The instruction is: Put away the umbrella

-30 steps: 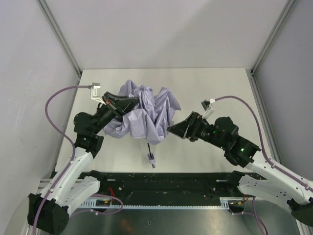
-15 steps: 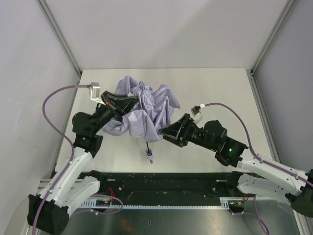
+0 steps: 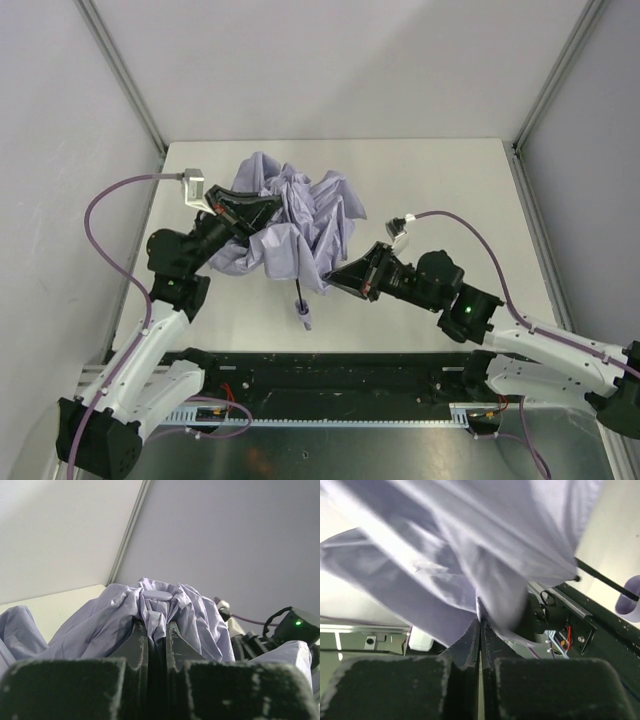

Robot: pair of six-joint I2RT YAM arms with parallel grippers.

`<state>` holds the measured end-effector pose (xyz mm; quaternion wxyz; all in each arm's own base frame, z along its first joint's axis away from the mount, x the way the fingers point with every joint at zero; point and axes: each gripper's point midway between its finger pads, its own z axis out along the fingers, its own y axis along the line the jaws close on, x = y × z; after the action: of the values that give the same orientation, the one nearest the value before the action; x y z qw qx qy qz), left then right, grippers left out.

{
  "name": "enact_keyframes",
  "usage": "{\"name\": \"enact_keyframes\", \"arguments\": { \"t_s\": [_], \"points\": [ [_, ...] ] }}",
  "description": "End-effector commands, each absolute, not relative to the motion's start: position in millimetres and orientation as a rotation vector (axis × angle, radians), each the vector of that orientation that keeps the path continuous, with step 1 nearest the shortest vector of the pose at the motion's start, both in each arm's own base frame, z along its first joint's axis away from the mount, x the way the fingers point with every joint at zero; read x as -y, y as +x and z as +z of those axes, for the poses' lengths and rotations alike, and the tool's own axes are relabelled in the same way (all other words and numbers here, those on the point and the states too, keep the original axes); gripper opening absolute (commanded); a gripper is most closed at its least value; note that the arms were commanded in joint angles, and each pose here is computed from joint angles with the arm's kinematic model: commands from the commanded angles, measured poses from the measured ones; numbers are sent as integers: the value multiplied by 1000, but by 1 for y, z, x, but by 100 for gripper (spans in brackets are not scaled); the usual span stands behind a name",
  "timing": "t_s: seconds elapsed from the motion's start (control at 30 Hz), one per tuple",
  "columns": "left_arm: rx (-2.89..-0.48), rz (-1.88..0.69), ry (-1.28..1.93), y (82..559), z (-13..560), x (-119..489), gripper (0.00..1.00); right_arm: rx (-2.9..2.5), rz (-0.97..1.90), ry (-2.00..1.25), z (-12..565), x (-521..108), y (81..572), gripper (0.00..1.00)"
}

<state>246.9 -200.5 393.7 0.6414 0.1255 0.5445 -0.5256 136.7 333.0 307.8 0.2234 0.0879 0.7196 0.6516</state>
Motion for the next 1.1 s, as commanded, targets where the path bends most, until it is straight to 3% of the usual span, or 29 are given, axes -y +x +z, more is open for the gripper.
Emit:
{"name": "enact_keyframes", "arguments": {
  "t_s": [0.0, 0.37, 0.63, 0.73, 0.97, 1.07],
  "points": [
    [-1074, -1072, 319, 245, 435, 185, 0, -1711, 1891, 68, 367, -316, 123, 0],
    [-1056, -869, 301, 282, 430, 168, 0, -1549, 2006, -201, 417, -314, 82, 0],
    [-1078, -888, 161, 314, 427, 150, 0, -1362, 2079, -486, 439, -325, 45, 0],
    [-1070, -922, 130, 319, 432, 149, 0, -1291, 2092, -680, 437, -340, 24, 9],
    [-1050, -992, 150, 310, 441, 153, 0, -1252, 2130, -1028, 418, -363, -15, 54],
    [-1052, -1025, 175, 303, 441, 155, 0, -1283, 2057, -1060, 410, -356, -15, 63]
  ]
}}
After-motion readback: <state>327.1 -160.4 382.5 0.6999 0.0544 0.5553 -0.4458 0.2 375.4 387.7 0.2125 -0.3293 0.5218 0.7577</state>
